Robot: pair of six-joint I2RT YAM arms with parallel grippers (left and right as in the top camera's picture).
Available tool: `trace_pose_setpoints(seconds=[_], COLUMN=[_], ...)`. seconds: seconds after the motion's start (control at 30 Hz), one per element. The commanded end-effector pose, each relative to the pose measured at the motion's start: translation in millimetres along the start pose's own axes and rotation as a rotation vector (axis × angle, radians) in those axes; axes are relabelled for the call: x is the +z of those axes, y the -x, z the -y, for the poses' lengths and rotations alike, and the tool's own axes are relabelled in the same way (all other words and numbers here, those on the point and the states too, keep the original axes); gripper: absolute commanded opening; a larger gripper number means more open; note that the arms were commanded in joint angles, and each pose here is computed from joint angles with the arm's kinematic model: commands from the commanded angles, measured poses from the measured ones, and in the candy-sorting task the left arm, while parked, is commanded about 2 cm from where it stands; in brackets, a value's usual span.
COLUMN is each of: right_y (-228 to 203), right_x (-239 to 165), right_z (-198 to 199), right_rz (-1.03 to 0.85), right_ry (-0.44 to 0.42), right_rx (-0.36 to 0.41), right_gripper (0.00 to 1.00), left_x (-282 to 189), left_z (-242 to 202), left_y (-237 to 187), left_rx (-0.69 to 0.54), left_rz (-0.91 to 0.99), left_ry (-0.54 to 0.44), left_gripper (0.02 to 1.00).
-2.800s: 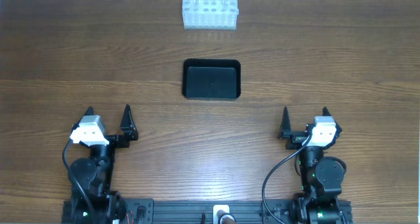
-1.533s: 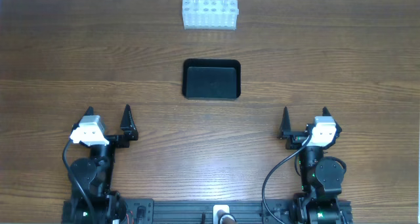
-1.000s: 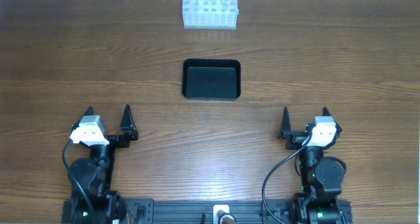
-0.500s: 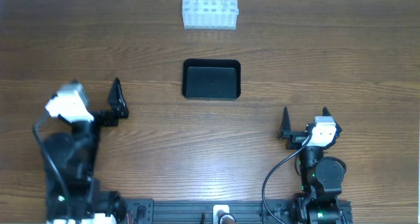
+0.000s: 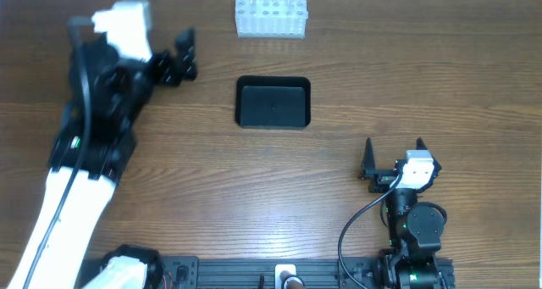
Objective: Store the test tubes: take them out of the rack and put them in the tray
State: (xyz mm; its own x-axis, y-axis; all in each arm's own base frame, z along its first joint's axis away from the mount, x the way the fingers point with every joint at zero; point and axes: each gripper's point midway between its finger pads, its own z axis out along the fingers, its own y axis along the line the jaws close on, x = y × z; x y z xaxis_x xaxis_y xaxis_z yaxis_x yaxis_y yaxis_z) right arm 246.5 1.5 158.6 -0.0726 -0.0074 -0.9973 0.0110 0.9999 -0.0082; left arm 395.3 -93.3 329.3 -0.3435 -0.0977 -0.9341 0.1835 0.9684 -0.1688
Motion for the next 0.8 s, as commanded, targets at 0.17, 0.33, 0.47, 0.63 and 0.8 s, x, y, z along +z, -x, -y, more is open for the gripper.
trace_pose_setpoints(seconds=[0.17, 0.33, 0.47, 0.63, 0.8], right_y=[-1, -1, -1, -1, -1], right_x=[0, 0, 0, 0, 0], right_z=[1, 1, 1, 1, 1], right_rz=[0.001, 0.001, 0.001, 0.001, 0.001], right_ry=[-0.001, -0.001, -0.001, -0.001, -0.001], right_rx=[-0.004, -0.004, -0.004, -0.004, -0.004], right_gripper=[0.993, 0.993, 0.993, 0.991, 0.993], left_x=[98, 152, 188, 221, 239], left_z=[46, 54, 57, 55, 54], left_y=[-30, -52, -62, -76, -95], left_rx=[0.014, -0.005, -0.002, 0.002, 0.005], left_rz=[-0.158, -0.224, -0.254, -0.283, -0.315], left_ry=[-0.074, -0.071, -0.069, -0.047, -0.04], left_gripper=[0.998, 0.996, 0.993, 0.993, 0.985])
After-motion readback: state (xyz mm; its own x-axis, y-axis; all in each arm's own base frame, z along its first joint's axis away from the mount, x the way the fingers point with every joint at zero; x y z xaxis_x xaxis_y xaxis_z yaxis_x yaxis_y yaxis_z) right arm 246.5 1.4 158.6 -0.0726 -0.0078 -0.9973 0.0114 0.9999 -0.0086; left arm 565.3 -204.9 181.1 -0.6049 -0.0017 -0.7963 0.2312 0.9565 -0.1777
